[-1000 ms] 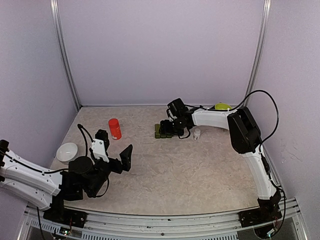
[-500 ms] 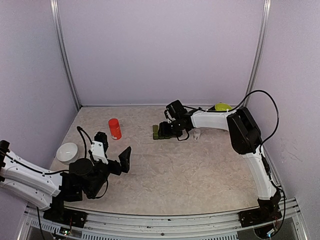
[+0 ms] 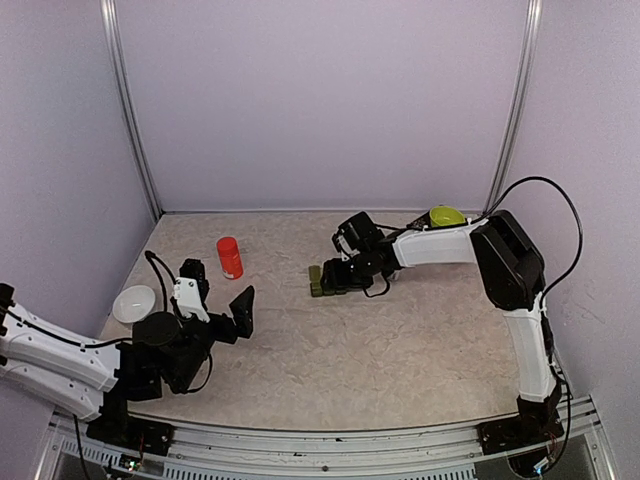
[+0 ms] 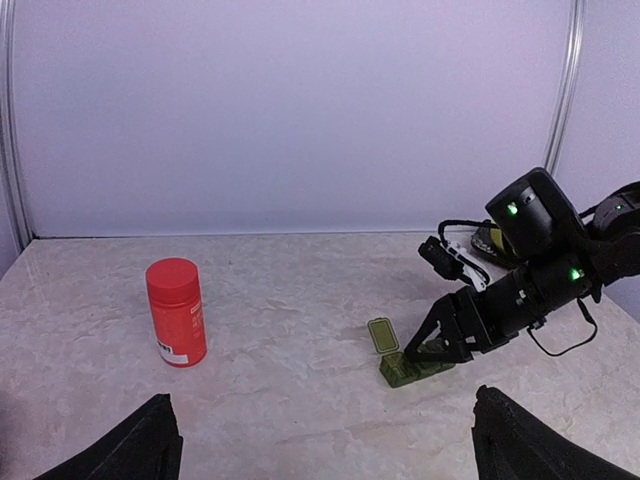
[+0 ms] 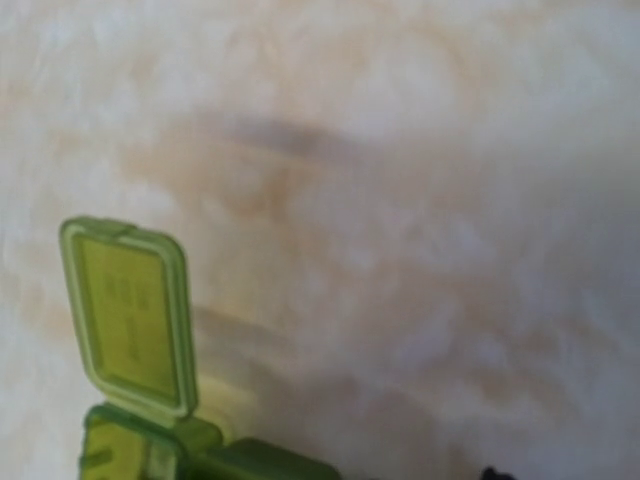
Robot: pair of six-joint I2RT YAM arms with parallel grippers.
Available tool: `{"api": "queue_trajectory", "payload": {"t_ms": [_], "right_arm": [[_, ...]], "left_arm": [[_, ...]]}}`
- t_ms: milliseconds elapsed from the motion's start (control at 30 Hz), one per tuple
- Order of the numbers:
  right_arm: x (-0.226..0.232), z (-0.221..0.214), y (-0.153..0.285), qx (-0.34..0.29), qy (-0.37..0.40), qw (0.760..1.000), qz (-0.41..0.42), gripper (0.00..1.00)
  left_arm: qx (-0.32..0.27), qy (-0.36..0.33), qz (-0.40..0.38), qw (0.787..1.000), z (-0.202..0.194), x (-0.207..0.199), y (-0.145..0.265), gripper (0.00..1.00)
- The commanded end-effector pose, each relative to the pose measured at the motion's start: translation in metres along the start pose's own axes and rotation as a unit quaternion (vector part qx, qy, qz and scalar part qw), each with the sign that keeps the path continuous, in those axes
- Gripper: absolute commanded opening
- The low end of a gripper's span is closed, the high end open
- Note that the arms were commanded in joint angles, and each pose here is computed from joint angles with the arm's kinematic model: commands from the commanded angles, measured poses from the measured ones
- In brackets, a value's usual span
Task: Sort the pills into containers
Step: Position the pill container at the center of the board.
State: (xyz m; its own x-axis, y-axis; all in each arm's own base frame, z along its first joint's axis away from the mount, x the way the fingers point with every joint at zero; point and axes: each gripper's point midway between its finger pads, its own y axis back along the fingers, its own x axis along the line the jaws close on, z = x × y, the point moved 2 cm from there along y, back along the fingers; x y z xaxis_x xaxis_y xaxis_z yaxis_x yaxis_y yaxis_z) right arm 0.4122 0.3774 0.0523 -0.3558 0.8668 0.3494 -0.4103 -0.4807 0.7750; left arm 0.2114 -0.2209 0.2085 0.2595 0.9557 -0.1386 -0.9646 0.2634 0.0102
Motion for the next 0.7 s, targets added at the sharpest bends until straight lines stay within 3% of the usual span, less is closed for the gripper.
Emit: {"api": "queue_trajectory", "payload": {"t_ms": [0, 233, 533, 667], "right_arm": [[0.001, -0.025, 0.008, 0.030, -0.002, 1.000, -0.005, 0.69], [0.010, -0.023, 0.020, 0.034, -0.004, 0.999, 0.010, 0.81], [0.021, 0.003, 0.063, -0.008, 0.035, 0.999, 0.023, 1.00], [0.023, 0.009, 0.086, -0.040, 0.066, 0.996, 0.051, 1.00]], "left_arm": [[-0.004, 0.010, 0.018, 1.000, 0.006, 0.009, -0.004, 0.99], [0.000, 0.001, 0.049, 0.999, 0.015, 0.014, -0.016, 0.99], [0.028, -0.010, 0.095, 0.995, 0.045, 0.030, -0.059, 0.99], [0.045, -0.024, 0.117, 0.992, 0.056, 0.039, -0.085, 0.99]]}}
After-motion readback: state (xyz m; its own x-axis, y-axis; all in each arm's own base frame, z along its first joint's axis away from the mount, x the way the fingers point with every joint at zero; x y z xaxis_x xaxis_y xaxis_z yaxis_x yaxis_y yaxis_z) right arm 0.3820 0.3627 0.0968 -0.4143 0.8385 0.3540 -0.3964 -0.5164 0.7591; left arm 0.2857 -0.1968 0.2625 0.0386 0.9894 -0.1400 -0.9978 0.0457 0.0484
